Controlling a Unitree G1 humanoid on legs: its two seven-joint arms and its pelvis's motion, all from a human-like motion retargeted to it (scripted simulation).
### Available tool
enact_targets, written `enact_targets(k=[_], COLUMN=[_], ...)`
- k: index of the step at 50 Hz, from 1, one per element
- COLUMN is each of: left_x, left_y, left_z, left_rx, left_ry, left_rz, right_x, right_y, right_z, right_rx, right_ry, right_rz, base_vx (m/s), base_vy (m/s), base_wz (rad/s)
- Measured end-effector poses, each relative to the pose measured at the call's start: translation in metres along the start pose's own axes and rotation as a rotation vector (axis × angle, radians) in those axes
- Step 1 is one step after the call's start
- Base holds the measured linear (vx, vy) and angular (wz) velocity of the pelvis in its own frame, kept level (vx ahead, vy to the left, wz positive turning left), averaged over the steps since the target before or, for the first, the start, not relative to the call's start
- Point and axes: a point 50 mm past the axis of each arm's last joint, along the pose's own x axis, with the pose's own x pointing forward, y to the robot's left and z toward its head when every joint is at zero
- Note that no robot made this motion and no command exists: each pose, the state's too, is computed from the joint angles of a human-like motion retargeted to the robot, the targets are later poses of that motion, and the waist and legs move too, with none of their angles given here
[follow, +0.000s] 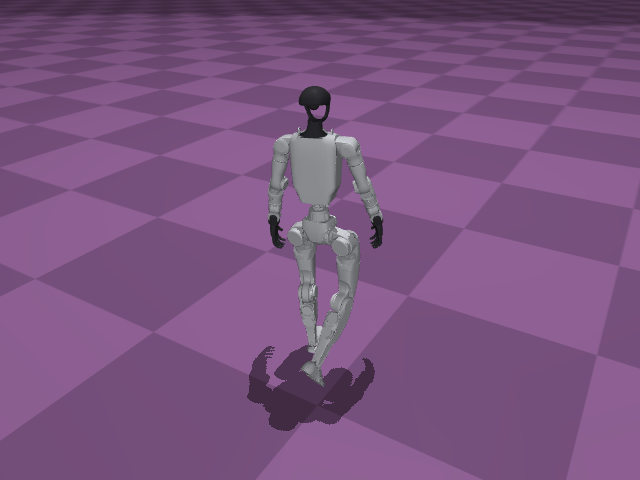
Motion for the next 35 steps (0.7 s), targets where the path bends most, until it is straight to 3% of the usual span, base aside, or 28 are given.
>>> enact_targets(k=[5,10,18,22,26,35], left_x=[-0.017,-0.079,-0.177,-0.176,-0.132,-0.004], left_y=[-0.041,-0.090,-0.126,-0.129,-0.125,-0.047], left_z=[0.140,0.253,0.331,0.325,0.288,0.087], left_rx=[0.115,0.201,0.276,0.303,0.279,0.104], left_ry=[-0.380,-0.781,-1.208,-1.216,-1.045,-0.239], left_rz=[-0.095,-0.260,-0.382,-0.389,-0.395,-0.027], right_x=[-0.015,-0.038,-0.044,-0.035,-0.024,-0.009], right_y=[0.035,0.056,0.051,0.046,0.030,-0.033], right_z=[-0.091,-0.147,-0.161,-0.144,-0.118,-0.029], right_rx=[0.049,0.095,0.080,0.050,0.030,0.021], right_ry=[0.255,0.408,0.500,0.473,0.404,0.148], right_rz=[0.134,0.239,0.174,0.116,0.027,-0.218], base_vx=[0.56,0.51,0.55,0.58,0.56,0.50], base_vy=[0.09,-0.02,-0.17,-0.30,-0.19,-0.23], base_wz=[1.59,1.72,1.23,0.23,0.10,0.73])
